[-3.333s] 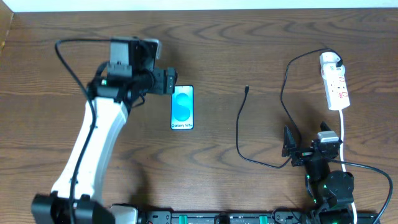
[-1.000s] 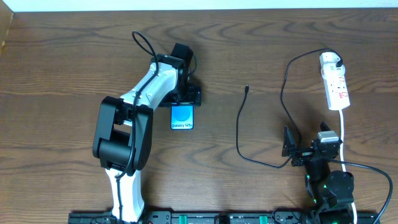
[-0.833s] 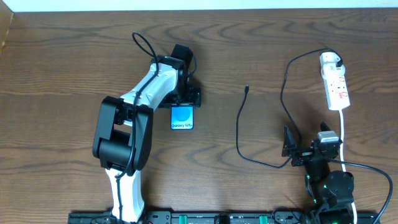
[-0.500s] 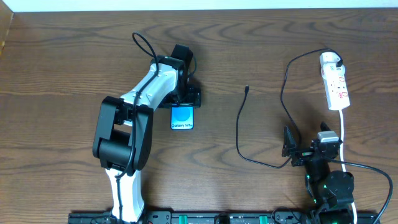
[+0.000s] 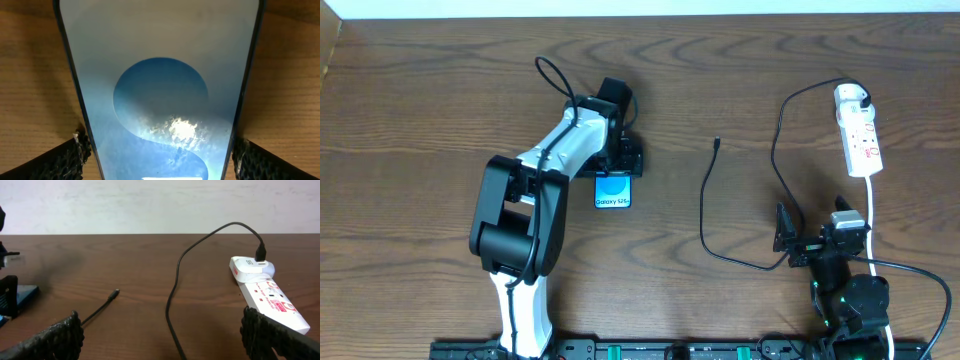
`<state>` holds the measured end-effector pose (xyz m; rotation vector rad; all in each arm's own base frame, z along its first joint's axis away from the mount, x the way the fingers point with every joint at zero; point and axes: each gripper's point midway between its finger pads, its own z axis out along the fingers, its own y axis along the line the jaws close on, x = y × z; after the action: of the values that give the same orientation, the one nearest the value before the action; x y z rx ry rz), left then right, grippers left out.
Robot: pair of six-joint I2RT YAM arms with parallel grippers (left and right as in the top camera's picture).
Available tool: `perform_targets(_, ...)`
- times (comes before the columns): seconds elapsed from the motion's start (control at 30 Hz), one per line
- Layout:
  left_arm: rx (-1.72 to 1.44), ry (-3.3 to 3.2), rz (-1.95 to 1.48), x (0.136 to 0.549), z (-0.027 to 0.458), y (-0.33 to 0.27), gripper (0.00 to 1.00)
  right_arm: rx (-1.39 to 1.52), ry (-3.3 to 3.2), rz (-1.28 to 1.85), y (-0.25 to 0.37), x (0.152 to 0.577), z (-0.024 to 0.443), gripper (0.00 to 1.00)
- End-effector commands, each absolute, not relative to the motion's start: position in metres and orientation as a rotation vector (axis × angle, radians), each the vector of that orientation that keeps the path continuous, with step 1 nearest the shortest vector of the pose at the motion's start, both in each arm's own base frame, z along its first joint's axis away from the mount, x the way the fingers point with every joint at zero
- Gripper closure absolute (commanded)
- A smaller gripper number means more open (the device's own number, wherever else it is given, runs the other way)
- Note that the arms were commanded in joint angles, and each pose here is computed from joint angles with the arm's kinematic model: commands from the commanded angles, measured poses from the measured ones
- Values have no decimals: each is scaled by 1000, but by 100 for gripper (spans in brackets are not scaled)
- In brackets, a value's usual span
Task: Plug charger to phone and switch on socket
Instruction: 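Close the left gripper on the smartphone's top edge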
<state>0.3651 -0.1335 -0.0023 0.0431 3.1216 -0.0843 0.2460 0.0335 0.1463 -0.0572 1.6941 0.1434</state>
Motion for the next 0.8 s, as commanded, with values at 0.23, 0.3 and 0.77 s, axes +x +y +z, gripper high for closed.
perform_targets(0.23,57,3167,-99,352,-19,-138,7,-58,1699,158,36,246,145,1)
perform_targets(0.3,57,3167,-99,352,-19,-138,9,-58,1699,158,36,246,145,1)
perform_targets(0.77,93,3163,-87,352,-20,-137,23,-58,1699,158,36,246,145,1)
